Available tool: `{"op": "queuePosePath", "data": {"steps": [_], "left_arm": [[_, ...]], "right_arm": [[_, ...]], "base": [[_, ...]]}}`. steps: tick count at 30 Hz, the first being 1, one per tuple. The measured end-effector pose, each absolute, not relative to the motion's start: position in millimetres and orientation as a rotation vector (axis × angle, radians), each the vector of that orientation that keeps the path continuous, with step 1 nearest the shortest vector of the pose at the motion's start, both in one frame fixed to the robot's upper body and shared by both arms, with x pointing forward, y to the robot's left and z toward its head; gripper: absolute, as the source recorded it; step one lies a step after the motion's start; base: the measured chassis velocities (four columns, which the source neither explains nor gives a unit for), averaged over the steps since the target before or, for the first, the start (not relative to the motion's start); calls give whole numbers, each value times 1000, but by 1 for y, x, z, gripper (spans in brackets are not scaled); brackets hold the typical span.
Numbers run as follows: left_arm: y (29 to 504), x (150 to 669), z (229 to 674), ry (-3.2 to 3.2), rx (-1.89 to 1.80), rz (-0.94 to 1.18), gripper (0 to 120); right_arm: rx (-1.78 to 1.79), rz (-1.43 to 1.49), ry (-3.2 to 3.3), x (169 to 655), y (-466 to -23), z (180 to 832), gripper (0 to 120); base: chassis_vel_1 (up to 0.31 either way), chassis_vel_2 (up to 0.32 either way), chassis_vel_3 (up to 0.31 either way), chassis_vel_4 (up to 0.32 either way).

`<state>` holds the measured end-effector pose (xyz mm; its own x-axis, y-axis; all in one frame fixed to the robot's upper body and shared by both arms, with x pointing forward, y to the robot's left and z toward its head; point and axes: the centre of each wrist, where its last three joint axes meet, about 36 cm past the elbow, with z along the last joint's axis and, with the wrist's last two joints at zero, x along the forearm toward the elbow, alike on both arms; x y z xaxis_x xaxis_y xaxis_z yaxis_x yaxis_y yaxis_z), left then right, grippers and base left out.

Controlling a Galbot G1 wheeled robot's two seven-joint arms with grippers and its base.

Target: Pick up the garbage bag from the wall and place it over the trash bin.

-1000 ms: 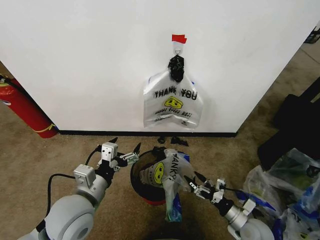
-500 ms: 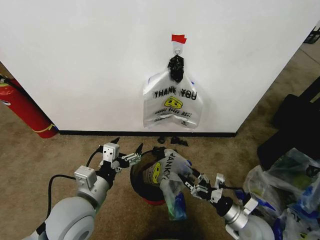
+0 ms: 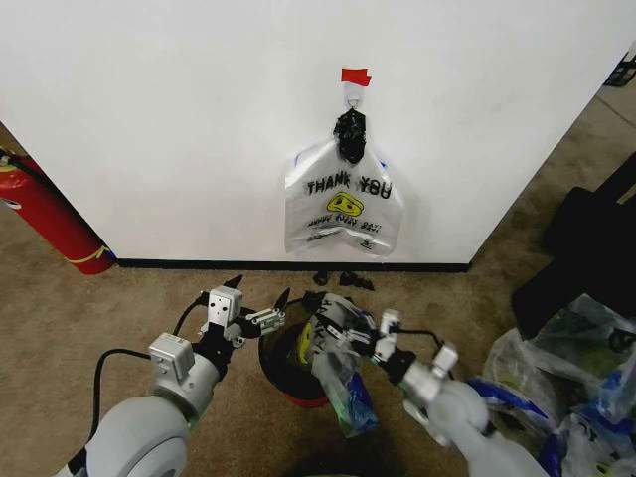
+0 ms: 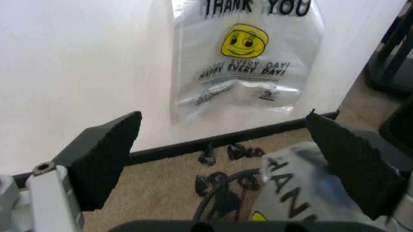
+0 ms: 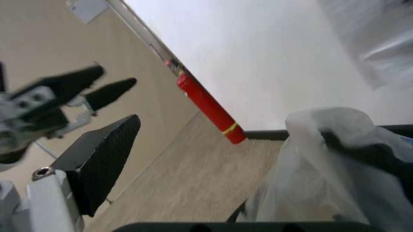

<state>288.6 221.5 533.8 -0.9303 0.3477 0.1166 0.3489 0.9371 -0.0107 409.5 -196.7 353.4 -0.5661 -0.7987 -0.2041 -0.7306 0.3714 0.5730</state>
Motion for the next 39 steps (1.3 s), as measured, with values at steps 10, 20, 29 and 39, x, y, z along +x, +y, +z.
{"op": "queuePosePath", "data": {"steps": [10,20,29,39], "left_arm": [[221,287,532,-2948,-552,-23,100],[217,285,530,-2929,-577,-22,100],[214,280,534,-2922,-610,-28,100],[210,272,540,-2915,-649,-25,100]], "right_arm": [[1389,-869,-2478,426,-167,347,100],[1346,-604,-2665,375,-228,379,100],[1299,-282,-2741,354,-281,394,100],[1231,-277,-2809,316,-302,408,100]], "base": [[0,0,0,0],[0,0,0,0],[0,0,0,0],[0,0,0,0]]}}
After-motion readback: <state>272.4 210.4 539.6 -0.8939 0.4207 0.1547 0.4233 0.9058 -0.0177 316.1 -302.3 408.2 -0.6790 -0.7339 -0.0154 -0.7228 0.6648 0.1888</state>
